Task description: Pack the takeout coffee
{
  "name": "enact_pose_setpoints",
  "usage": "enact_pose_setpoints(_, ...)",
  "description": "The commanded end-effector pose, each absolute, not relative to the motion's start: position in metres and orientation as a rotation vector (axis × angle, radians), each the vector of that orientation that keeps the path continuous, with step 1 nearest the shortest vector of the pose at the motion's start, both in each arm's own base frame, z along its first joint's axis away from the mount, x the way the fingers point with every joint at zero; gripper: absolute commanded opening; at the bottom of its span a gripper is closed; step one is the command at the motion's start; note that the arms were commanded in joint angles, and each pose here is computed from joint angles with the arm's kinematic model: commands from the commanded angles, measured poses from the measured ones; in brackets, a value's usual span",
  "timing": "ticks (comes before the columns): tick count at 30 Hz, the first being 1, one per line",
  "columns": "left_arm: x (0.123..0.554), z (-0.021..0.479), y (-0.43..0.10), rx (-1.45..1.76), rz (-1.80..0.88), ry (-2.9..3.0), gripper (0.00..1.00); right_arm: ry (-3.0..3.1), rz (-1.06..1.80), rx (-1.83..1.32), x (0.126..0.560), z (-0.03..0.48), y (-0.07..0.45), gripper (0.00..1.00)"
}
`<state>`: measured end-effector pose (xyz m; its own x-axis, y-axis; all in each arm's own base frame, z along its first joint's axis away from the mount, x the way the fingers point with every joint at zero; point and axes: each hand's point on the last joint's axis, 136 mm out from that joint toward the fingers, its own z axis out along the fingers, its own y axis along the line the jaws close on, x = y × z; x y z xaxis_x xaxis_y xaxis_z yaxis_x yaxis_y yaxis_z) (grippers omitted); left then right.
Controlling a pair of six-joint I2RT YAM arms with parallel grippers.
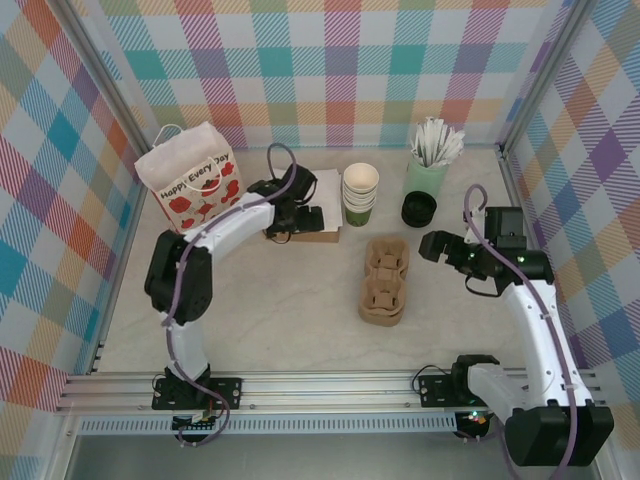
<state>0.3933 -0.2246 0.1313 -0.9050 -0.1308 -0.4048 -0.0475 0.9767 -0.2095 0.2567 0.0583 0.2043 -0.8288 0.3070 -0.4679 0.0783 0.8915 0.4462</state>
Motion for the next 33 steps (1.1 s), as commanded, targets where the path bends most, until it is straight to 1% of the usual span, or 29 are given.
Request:
enact_pose_setpoints(1,0.378,0.172,-0.230,-0.083,-0.441,2.609,0.96,2.543,0.612,0.340,0.254,0.215,0.063,1.00)
enact_pose_setpoints(5,0.348,0.187,-0.223,-0.076,-0.538,2.556,0.96,2.550,0.636,0.356,0.256,0.227,0.066,1.00)
enact_pose_setpoints(8,0.324,0.196,-0.214,-0.082,-0.603,2.502,0.97,2.540,0.687,0.355,0.259,0.236,0.071,0.97)
enact_pose_setpoints(10,0.308,0.204,-0.209,-0.095,-0.660,2.457,0.97,2.540,0.734,0.368,0.264,0.242,0.076,0.93)
enact_pose_setpoints(16,0.272,0.202,-0.196,-0.194,-0.804,2.376,0.98,2.562,0.841,0.421,0.287,0.254,0.088,0.78)
enact_pose_setpoints(19,0.259,0.195,-0.191,-0.223,-0.847,2.359,0.99,2.576,0.854,0.389,0.302,0.263,0.099,0.73)
enact_pose_setpoints(22,0.250,0.186,-0.184,-0.246,-0.846,2.364,0.99,2.593,0.818,0.335,0.321,0.268,0.111,0.72)
enact_pose_setpoints(26,0.242,0.178,-0.176,-0.264,-0.821,2.382,0.99,2.623,0.785,0.258,0.349,0.270,0.130,0.67)
enact_pose_setpoints(33,0.235,0.173,-0.168,-0.270,-0.780,2.405,1.00,2.647,0.690,0.161,0.402,0.263,0.159,0.56)
